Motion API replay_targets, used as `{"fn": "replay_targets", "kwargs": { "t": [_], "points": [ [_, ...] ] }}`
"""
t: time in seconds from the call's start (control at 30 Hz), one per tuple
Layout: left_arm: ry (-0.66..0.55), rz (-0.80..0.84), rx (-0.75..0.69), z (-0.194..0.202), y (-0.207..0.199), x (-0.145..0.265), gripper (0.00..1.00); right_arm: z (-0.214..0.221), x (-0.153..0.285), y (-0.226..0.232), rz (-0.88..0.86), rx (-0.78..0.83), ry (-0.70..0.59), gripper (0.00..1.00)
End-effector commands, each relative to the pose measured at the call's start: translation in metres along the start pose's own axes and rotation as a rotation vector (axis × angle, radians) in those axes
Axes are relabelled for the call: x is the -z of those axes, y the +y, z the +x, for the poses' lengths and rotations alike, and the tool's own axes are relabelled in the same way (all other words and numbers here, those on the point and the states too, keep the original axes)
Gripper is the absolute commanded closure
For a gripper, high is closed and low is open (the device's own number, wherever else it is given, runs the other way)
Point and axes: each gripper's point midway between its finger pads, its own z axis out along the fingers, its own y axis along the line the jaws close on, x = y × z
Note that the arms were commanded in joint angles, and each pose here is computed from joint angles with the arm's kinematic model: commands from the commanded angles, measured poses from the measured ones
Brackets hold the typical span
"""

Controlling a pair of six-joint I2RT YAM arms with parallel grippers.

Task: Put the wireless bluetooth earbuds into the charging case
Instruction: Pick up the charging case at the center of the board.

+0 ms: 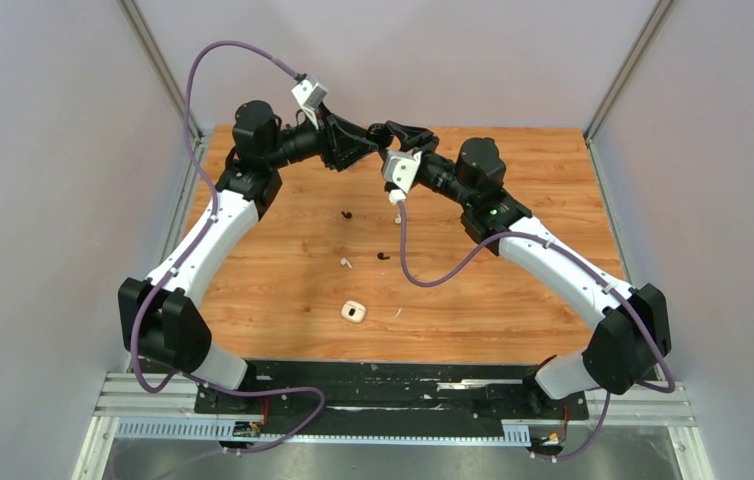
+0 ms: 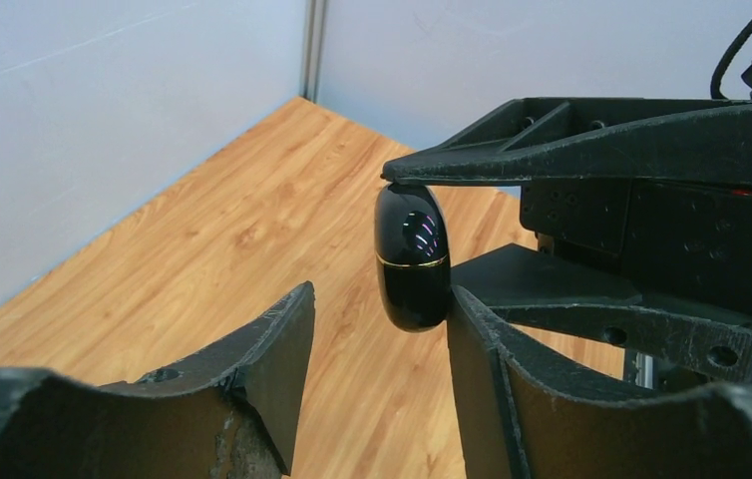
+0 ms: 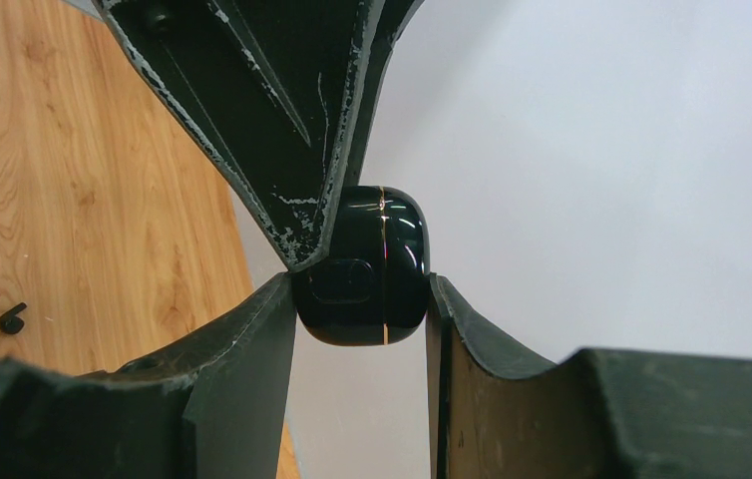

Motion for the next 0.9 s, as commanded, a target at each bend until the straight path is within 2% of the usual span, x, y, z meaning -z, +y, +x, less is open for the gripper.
{"fn": "replay_targets", "kwargs": {
  "t": [0.0, 0.37, 0.53, 0.67, 0.7, 0.77, 0.8, 0.87],
  "points": [
    [-0.048, 0.040, -0.041, -0.019, -0.010, -0.003, 0.42, -0.027, 0.006, -0.021, 0.058, 0.070, -0.076, 1.00],
    [-0.055, 0.060, -0.045, -0.020, -0.012, -0.013, 0.43, -0.030, 0.006, -0.019, 0.049, 0.083, -0.093, 1.00],
    [-0.055, 0.063, -0.046, -0.019, -0.012, -0.013, 0.62, -0.029, 0.006, -0.016, 0.046, 0.077, -0.087, 0.99],
    [-0.069, 0.053, -0.042, -0.021, -0.010, -0.014, 0.80, -0.025, 0.005, -0.008, 0.011, 0.054, -0.074, 0.84],
    [-0.074, 0.055, -0.045, -0.021, -0.009, -0.015, 0.86, -0.024, 0.004, -0.005, -0.005, 0.036, -0.069, 0.70],
    [-0.080, 0.059, -0.046, -0.023, -0.008, -0.016, 0.98, -0.014, 0.005, 0.012, -0.098, -0.031, -0.018, 0.36],
    [-0.084, 0.058, -0.051, -0.024, -0.007, -0.017, 1.00, -0.009, 0.007, 0.020, -0.149, -0.081, 0.019, 0.24],
    [-0.079, 0.073, -0.075, -0.023, -0.007, -0.017, 1.00, -0.003, 0.022, 0.023, -0.224, -0.196, 0.057, 0.09]
  ]
}}
